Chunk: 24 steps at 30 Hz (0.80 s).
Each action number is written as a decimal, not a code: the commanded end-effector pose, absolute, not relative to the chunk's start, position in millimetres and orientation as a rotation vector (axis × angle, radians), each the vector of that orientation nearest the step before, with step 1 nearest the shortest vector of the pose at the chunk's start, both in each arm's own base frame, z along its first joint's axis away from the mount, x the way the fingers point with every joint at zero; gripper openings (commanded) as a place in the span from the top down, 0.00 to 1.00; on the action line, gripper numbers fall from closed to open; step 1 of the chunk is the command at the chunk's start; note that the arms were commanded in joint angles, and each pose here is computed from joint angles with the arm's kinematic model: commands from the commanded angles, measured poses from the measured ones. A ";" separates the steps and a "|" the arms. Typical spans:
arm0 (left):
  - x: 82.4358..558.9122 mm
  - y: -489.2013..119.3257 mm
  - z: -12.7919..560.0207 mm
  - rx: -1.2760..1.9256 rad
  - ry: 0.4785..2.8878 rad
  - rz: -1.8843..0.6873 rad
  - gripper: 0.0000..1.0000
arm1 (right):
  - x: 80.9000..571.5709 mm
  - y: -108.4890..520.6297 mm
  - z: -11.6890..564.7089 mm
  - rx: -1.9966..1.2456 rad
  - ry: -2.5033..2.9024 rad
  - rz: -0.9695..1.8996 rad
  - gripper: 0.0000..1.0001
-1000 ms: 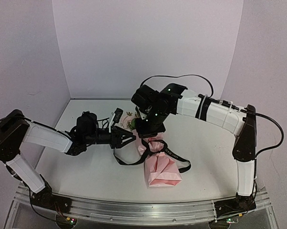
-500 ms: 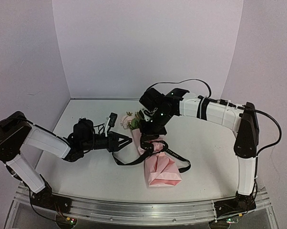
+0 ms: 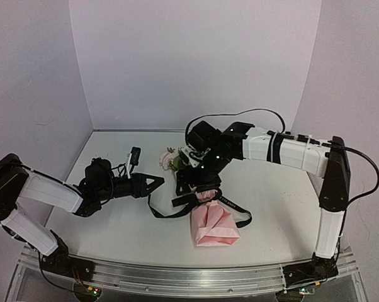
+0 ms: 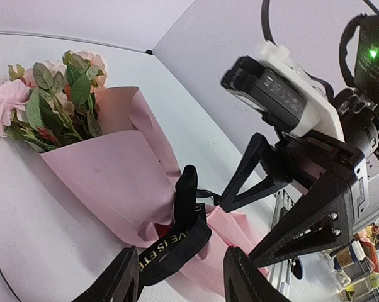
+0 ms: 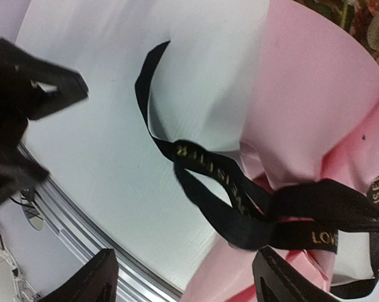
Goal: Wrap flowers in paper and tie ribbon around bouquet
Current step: Cross the half-tied ribbon over the folded bouquet.
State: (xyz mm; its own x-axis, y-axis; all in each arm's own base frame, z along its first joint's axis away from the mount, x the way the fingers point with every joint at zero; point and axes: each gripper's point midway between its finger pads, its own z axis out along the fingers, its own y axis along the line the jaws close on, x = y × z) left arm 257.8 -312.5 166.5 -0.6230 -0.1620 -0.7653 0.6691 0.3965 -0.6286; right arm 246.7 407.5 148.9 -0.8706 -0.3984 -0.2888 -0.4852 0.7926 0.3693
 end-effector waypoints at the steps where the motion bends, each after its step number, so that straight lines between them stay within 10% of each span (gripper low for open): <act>1: 272.1 -315.1 203.0 0.422 1.800 -1.297 0.52 | 250.3 362.5 184.3 -0.639 2.669 0.561 0.13; 10: 288.8 -347.2 215.2 0.496 1.892 -1.340 0.58 | 231.3 283.1 102.2 -0.251 2.793 0.443 0.29; 19: 292.6 -359.8 206.8 0.528 1.948 -1.364 0.60 | 206.9 337.9 80.0 -0.207 2.773 0.642 0.49; 24: 289.6 -359.8 206.2 0.560 1.977 -1.349 0.61 | 196.1 354.5 85.0 -0.247 2.756 0.653 0.42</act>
State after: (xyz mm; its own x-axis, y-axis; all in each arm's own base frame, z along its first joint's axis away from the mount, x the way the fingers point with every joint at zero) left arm 288.5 -351.9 181.5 -0.7162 -0.0384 -0.6968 0.6250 0.4090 -0.6649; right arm 190.8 329.7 62.8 -0.9540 -0.1421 -0.2641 -0.2308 0.9101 0.3441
